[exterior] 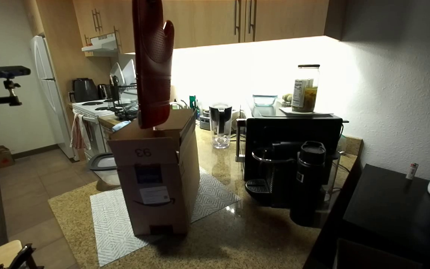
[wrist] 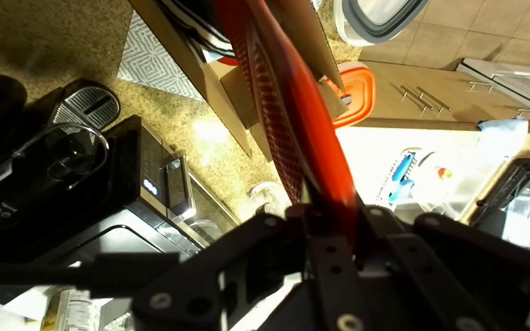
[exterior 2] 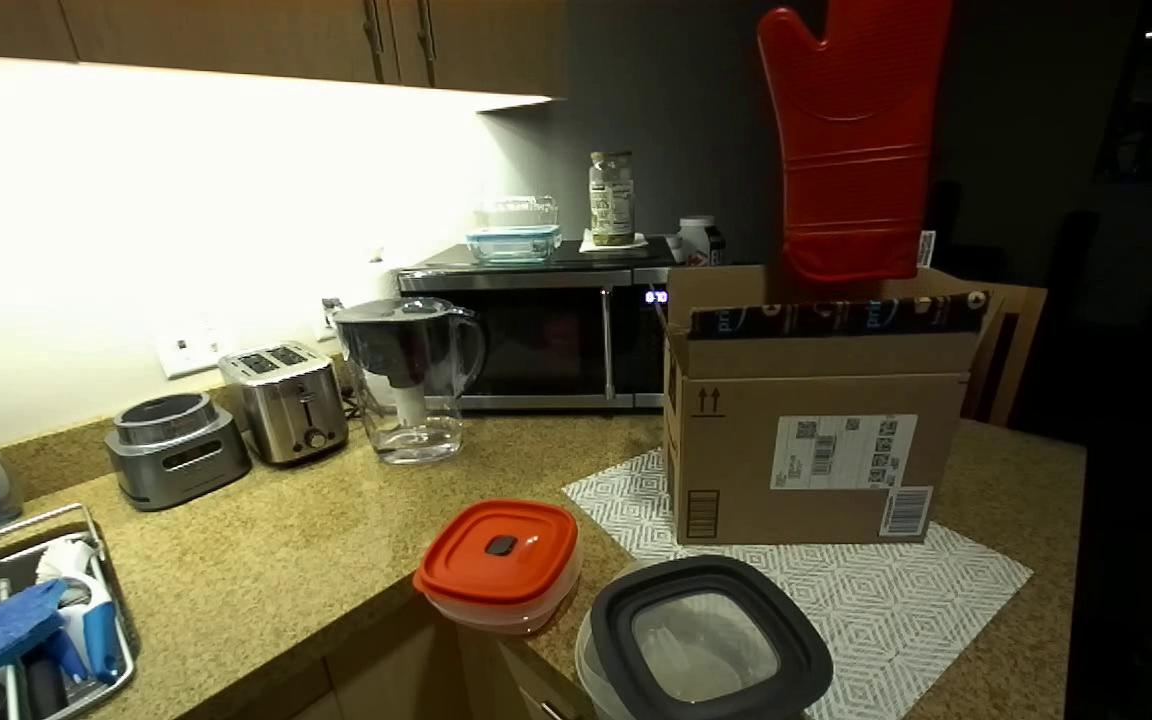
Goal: Remove the red oven mitt from the brown box and put it on the table.
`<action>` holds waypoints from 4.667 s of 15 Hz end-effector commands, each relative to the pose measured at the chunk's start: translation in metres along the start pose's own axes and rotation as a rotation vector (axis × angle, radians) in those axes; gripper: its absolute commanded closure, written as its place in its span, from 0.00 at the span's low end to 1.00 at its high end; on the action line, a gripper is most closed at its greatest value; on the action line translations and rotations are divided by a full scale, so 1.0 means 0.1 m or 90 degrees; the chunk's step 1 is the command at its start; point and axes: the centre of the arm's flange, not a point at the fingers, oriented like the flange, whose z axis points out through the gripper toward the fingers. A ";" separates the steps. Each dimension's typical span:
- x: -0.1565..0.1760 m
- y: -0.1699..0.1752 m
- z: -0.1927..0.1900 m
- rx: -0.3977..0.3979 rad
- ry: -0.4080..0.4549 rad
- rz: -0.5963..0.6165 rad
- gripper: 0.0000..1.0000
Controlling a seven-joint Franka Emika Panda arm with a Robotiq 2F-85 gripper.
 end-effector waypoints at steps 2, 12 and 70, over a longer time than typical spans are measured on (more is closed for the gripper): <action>-0.12 -0.12 -0.29 -0.005 0.025 -0.011 0.97; -0.33 -1.17 -0.20 0.016 -0.003 -0.162 0.97; -1.22 -2.14 3.07 -0.315 -0.203 -0.466 0.97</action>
